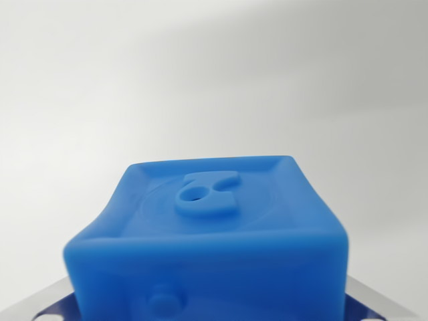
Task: Stack cube
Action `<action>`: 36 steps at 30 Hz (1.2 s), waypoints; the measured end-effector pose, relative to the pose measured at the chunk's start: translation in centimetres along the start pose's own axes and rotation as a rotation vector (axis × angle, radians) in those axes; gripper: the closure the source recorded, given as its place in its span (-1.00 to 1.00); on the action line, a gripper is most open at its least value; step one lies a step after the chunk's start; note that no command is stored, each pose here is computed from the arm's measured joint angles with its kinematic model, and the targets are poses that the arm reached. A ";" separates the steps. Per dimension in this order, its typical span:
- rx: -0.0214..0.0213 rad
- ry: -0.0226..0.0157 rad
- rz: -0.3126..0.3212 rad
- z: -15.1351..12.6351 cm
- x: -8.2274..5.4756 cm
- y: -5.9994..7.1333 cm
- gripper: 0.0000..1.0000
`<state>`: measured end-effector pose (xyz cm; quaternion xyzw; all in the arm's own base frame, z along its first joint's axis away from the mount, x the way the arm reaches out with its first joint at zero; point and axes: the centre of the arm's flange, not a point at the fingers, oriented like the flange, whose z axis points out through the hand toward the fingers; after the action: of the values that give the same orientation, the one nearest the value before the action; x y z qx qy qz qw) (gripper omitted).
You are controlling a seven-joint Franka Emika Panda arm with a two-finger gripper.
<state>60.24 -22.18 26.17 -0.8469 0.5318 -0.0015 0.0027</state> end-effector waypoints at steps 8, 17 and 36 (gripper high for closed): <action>-0.0064 -0.0043 -0.013 -0.5 -1.0 0.4 1.00; -0.0066 -0.0047 -0.039 -1.3 -2.5 1.0 1.00; -0.0066 -0.0055 -0.097 -2.6 -5.8 2.3 1.00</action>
<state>55.62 -17.96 28.73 -0.8716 0.4902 0.0024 0.0012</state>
